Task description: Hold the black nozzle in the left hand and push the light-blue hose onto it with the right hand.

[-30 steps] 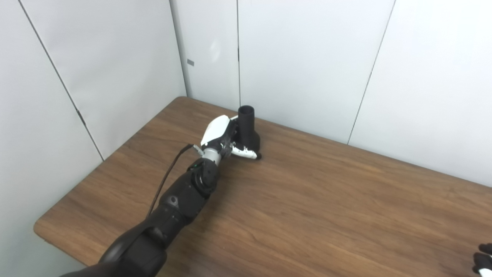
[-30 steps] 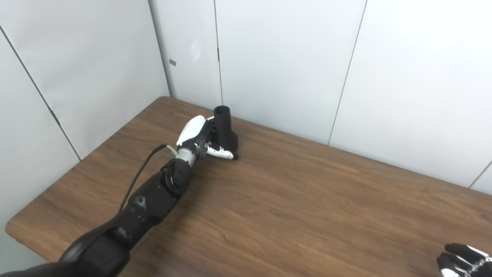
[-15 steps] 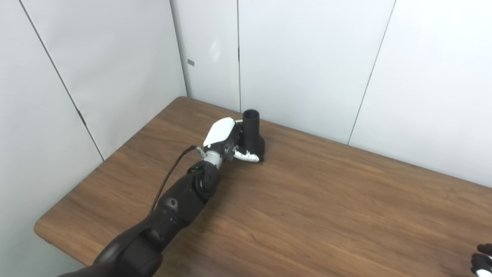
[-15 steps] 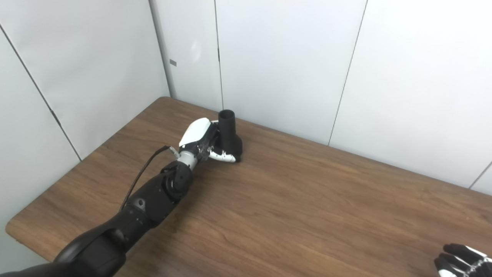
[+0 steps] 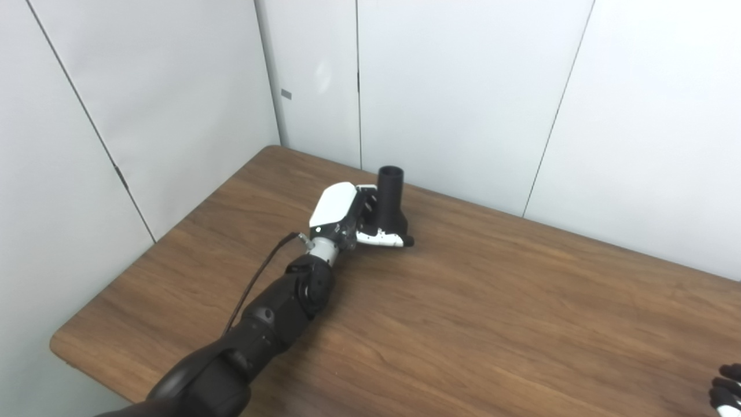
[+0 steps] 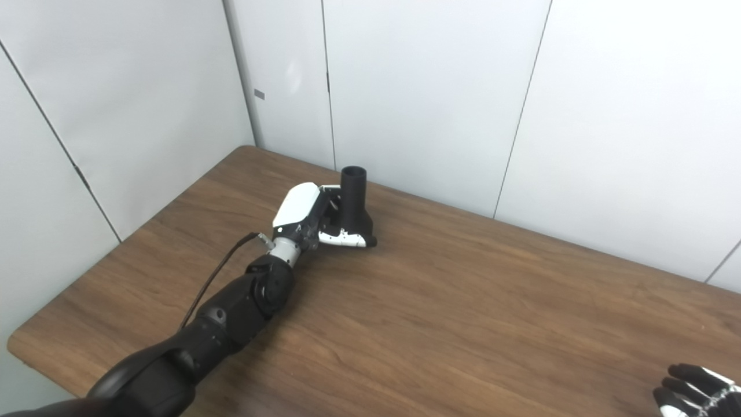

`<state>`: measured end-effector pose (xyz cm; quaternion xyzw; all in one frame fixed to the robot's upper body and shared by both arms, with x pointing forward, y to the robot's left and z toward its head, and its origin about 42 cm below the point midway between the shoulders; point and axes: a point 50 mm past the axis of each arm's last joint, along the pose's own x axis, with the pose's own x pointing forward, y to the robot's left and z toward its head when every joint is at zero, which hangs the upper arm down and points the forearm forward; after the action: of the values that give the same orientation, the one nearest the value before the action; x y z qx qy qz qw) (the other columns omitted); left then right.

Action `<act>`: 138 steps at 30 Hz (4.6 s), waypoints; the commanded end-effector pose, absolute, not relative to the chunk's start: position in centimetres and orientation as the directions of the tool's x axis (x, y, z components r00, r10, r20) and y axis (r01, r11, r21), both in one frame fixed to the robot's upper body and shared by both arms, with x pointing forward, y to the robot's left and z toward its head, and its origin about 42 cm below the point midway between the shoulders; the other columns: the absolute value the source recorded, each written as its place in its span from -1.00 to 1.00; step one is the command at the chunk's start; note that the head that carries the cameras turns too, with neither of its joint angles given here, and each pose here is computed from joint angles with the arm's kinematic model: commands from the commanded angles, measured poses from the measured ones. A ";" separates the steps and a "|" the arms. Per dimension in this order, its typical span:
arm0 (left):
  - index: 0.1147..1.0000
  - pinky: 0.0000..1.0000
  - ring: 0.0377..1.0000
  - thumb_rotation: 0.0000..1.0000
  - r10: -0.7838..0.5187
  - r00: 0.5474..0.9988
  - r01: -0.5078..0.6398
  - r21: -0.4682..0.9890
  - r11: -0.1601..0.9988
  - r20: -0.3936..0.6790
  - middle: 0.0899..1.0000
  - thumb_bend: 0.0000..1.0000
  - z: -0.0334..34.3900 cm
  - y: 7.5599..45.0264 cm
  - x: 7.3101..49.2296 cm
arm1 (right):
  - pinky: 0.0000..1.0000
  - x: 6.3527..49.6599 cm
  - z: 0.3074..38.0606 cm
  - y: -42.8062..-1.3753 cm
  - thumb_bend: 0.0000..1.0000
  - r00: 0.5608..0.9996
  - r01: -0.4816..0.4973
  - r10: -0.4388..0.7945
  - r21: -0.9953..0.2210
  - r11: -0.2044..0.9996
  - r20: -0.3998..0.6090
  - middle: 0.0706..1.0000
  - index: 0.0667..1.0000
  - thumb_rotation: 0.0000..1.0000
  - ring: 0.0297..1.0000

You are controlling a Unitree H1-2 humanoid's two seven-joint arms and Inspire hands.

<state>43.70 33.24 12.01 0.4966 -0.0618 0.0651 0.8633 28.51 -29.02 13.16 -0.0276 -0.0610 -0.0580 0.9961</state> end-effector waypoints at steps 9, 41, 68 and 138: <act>-0.12 -0.26 -0.24 -1.00 -0.042 0.997 0.074 0.859 0.507 -0.061 -0.21 0.05 4.7 31.1 39.2 | 0.02 28.9 14.8 -29.5 -0.31 0.977 0.111 -0.097 -0.063 0.992 0.190 0.23 0.12 -0.68 0.22; -0.03 -0.44 -0.33 -1.00 -0.382 0.919 0.284 0.830 0.480 -0.093 -0.21 -0.01 4.0 27.8 35.3 | 0.12 28.3 17.4 -26.3 -0.46 0.940 0.242 -0.206 -0.105 0.965 0.273 0.26 0.20 -1.00 0.26; -0.17 -0.75 -0.72 -1.00 -0.699 0.715 0.369 0.855 0.365 -0.011 -0.16 0.05 3.4 17.8 33.5 | 0.28 26.8 19.4 -30.4 -0.05 0.729 0.621 -0.403 -0.287 0.729 0.554 0.48 0.37 -0.62 0.48; -0.17 -0.13 -0.07 -1.00 -0.840 0.526 0.220 0.933 0.284 0.132 -0.12 0.04 2.4 15.7 31.2 | 0.57 37.9 15.3 -35.9 0.86 0.794 0.606 -0.591 -0.279 0.745 0.143 0.79 0.79 -0.55 0.72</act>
<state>38.73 15.89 11.14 0.4945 -0.4219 -0.3018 0.6974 36.59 -35.53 12.94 -0.1417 0.0066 -0.3288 0.9337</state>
